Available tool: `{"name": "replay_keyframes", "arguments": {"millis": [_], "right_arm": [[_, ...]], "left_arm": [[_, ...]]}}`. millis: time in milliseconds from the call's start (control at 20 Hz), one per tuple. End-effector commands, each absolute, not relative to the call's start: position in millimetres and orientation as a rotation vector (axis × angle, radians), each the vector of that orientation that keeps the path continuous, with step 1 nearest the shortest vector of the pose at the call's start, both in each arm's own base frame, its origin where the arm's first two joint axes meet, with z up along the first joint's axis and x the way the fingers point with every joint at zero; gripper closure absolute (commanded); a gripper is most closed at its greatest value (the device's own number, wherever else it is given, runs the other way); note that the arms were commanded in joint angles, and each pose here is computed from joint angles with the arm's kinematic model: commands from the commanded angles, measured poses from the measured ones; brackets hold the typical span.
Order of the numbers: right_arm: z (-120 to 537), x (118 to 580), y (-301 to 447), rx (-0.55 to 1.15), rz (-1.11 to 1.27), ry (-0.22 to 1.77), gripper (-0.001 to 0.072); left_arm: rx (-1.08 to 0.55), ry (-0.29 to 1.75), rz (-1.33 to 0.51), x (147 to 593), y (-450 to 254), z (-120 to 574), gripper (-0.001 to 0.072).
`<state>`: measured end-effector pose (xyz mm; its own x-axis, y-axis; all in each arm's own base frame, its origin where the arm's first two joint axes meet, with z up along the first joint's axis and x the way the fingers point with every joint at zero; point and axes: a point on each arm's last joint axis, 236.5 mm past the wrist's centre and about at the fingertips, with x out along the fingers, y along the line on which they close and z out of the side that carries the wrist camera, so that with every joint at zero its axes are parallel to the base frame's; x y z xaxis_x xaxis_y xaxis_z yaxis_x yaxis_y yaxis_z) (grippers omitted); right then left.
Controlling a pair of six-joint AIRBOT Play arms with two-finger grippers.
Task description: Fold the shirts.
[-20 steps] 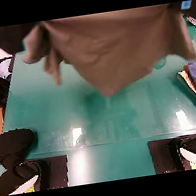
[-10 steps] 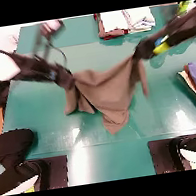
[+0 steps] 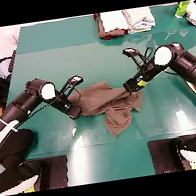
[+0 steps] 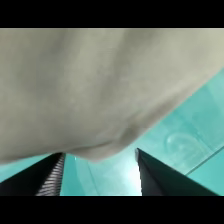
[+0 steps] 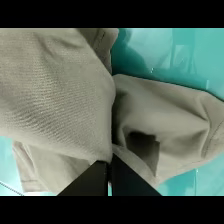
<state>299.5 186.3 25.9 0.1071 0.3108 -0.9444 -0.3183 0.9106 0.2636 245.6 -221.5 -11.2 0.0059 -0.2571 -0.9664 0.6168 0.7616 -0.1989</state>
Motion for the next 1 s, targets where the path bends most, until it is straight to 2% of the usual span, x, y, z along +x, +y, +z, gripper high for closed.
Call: {"name": "replay_keyframes", "arguments": {"millis": [0, 150, 300, 400, 500, 750, 950], "right_arm": [[18.8, 295.8, 186.1, -0.006, 0.460, 1.404, 0.0697], [19.1, 294.0, 185.5, -0.008, 0.461, 1.410, 0.0696], [20.0, 294.3, 185.6, -0.007, 0.461, 1.407, 0.0696], [20.1, 294.3, 185.6, -0.007, 0.462, 1.406, 0.0696], [20.4, 295.7, 186.1, -0.005, 0.461, 1.400, 0.0696], [21.1, 297.4, 188.1, 0.003, 0.465, 1.392, 0.0696], [21.6, 298.1, 188.8, 0.006, 0.466, 1.387, 0.0696]], "left_arm": [[0.324, 1.384, -0.712, 252.7, -224.8, 10.6, 0.0175], [0.261, 1.219, -0.656, 295.2, -210.5, 80.6, 0.0175], [0.162, 1.144, -0.438, 341.9, -138.3, 113.1, 0.0175], [0.101, 1.227, -0.347, 340.9, -100.5, 86.6, 0.0175], [0.074, 1.317, -0.326, 325.8, -91.3, 43.5, 0.0175], [-0.151, 1.396, -0.377, 294.7, -126.2, -39.1, 0.0175], [-0.220, 1.453, -0.403, 295.4, -145.8, -64.1, 0.0176]]}}
